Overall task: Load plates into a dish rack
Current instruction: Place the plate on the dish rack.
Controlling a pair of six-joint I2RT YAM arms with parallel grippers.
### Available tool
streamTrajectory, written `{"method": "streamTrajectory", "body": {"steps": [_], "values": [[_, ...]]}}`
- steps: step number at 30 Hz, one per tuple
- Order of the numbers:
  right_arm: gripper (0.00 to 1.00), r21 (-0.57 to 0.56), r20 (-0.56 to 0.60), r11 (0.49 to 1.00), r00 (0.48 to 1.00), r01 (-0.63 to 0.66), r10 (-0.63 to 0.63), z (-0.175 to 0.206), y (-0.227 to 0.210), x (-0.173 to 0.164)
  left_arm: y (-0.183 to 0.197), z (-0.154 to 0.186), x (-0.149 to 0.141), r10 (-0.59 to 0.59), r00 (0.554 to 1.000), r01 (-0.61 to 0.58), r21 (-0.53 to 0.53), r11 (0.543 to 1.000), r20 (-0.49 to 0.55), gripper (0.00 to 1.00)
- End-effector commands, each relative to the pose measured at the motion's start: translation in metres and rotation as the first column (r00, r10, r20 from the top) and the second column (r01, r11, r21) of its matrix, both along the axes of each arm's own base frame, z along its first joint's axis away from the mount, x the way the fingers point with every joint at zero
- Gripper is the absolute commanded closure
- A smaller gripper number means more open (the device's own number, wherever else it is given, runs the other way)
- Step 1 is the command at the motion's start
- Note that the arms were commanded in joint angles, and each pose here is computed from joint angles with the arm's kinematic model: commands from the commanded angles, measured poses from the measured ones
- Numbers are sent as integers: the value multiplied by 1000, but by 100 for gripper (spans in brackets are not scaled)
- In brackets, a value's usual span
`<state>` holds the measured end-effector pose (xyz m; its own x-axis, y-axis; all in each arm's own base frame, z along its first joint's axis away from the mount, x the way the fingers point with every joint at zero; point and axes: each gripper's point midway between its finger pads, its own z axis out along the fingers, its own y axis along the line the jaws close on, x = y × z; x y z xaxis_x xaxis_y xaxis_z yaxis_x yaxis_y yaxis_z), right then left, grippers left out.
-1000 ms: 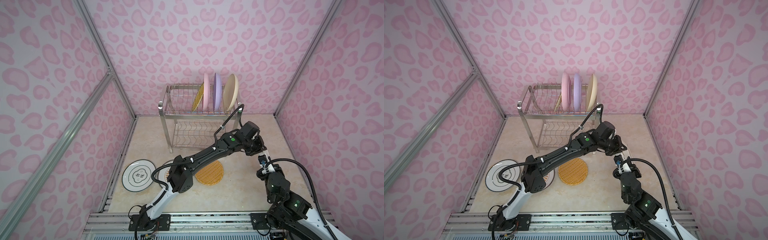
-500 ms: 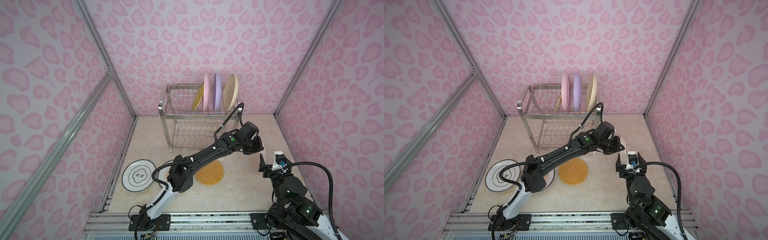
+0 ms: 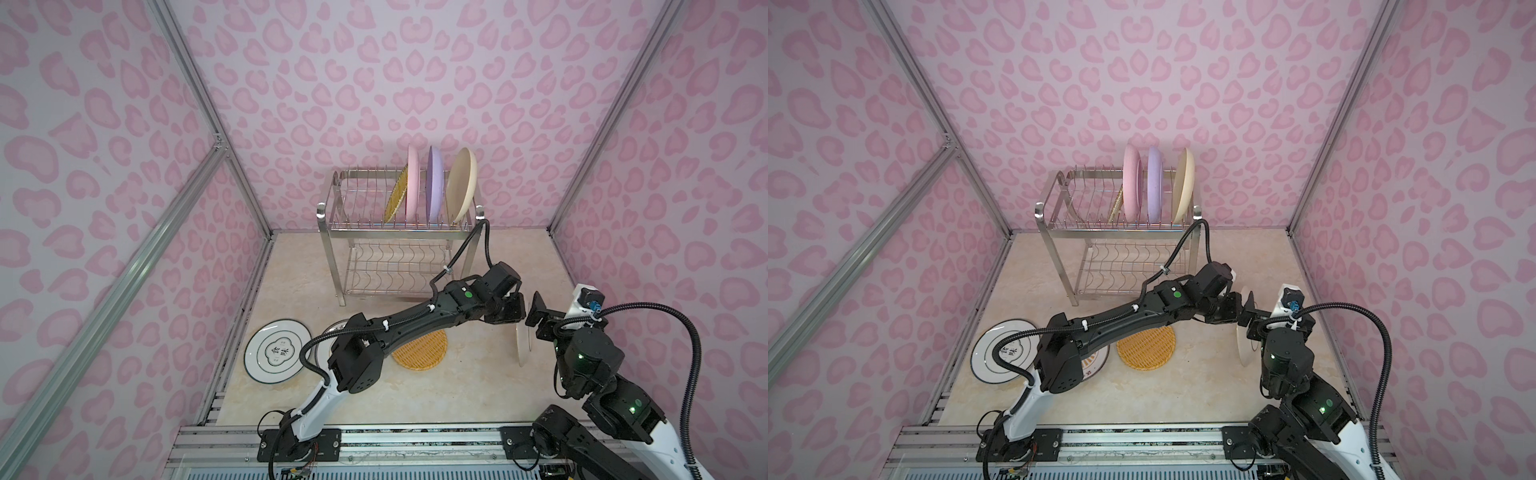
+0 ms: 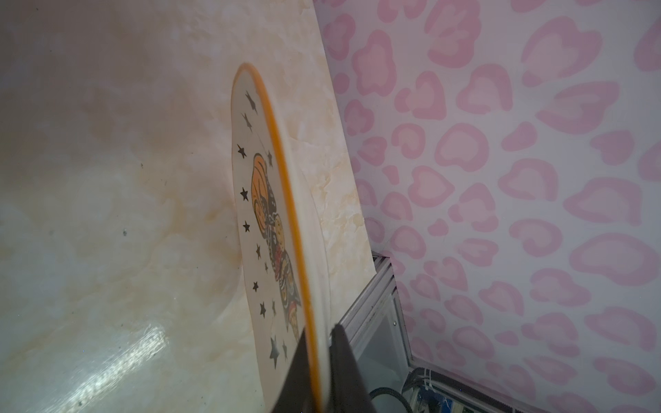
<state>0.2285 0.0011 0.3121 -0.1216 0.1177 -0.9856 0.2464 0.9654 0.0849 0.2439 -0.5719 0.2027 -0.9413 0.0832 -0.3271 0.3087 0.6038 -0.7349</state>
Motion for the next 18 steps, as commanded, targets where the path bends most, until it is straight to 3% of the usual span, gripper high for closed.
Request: {"method": "streamTrajectory", "body": {"steps": [1, 10, 18], "values": [[1, 102, -33, 993, 997, -65, 69, -8, 8, 8, 26, 117, -10, 16, 981, 19, -178, 984, 192, 96], [1, 315, -62, 947, 995, -58, 81, -29, -8, 25, 61, 162, -30, 39, 952, 44, -263, 964, 305, 96], [1, 465, -84, 881, 987, -84, 139, -47, -7, 43, 96, 177, -57, 16, 918, 92, -254, 963, 397, 96]]}}
